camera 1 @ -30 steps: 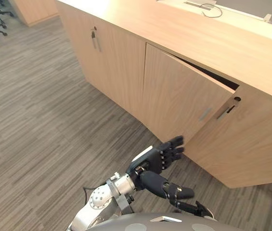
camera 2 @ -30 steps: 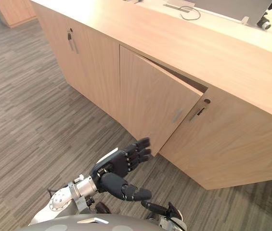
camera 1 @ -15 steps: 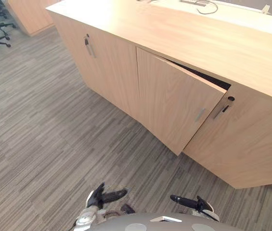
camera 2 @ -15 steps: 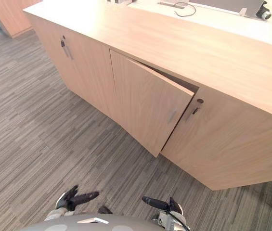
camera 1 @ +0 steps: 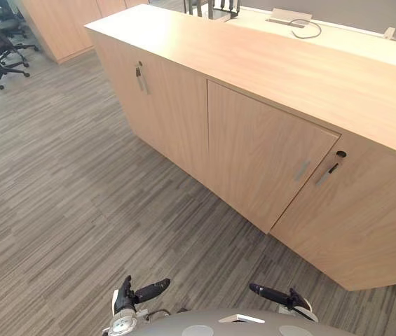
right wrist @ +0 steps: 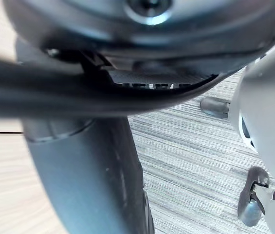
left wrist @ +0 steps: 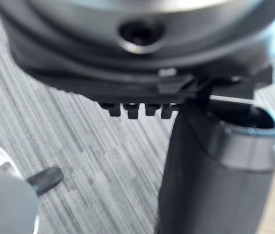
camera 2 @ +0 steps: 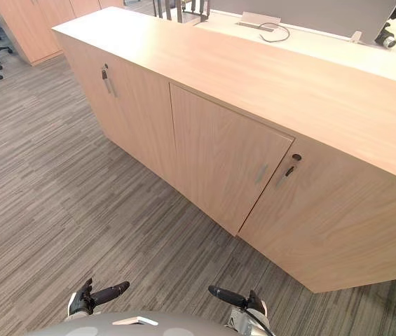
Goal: Walk over to the cabinet, pick up the folder, carry it to the office cabinet, place the folder inside the office cabinet, then close the office cabinet door
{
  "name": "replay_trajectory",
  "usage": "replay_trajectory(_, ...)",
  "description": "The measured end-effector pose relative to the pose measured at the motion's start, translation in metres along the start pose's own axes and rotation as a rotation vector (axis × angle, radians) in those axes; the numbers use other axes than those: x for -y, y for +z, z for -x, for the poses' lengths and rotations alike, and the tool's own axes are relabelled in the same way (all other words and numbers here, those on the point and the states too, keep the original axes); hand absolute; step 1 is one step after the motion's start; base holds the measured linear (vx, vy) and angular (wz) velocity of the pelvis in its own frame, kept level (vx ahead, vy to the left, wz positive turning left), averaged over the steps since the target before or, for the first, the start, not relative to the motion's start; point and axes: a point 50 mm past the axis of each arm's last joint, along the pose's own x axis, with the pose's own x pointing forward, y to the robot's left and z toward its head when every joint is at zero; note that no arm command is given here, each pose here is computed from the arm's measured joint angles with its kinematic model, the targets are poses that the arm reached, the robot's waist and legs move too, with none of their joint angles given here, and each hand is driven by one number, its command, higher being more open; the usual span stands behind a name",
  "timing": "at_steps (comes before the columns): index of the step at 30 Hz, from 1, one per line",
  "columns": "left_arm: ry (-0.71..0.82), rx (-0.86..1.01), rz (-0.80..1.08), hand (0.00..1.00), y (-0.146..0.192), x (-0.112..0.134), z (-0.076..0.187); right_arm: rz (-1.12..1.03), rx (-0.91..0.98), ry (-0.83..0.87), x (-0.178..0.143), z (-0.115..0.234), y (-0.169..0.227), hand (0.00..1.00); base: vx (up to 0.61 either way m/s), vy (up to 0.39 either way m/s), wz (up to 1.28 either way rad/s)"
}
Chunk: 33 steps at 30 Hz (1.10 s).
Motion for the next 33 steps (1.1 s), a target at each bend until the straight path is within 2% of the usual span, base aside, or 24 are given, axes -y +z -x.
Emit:
replay_trajectory(6,-0.165,-0.015,-0.033,1.0,0.002,0.012,-0.002,-0.005,-0.001,0.074,-0.017,0.001,0.001,1.0,-0.01,-0.006,-0.09)
replay_trajectory(11,-0.217,-0.024,-0.102,1.0,0.002,0.015,-0.003,-0.066,-0.016,0.078,-0.017,0.0,0.0,1.0,-0.04,-0.007,-0.11)
replay_trajectory(18,-0.218,-0.011,-0.198,1.0,0.012,0.008,-0.008,-0.195,-0.066,0.054,-0.012,-0.002,-0.006,1.0,-0.03,-0.016,-0.42)
replay_trajectory(22,-0.239,-0.006,-0.191,1.0,0.015,0.02,-0.009,-0.182,-0.04,-0.009,0.013,-0.006,0.003,1.0,-0.11,0.143,-1.18)
replay_trajectory(26,-0.206,0.018,-0.153,1.0,0.024,0.021,-0.011,-0.165,-0.073,-0.014,0.015,-0.003,-0.01,1.0,-0.07,0.112,-0.92)
replay_trajectory(30,-0.159,-0.005,-0.066,1.0,0.016,0.016,-0.01,-0.081,-0.039,0.038,0.007,-0.003,-0.004,1.0,-0.07,0.127,-1.08)
replay_trajectory(33,-0.163,-0.021,-0.07,1.0,0.01,0.017,-0.009,-0.037,-0.033,0.05,0.008,-0.001,-0.008,1.0,-0.04,0.043,-0.86)
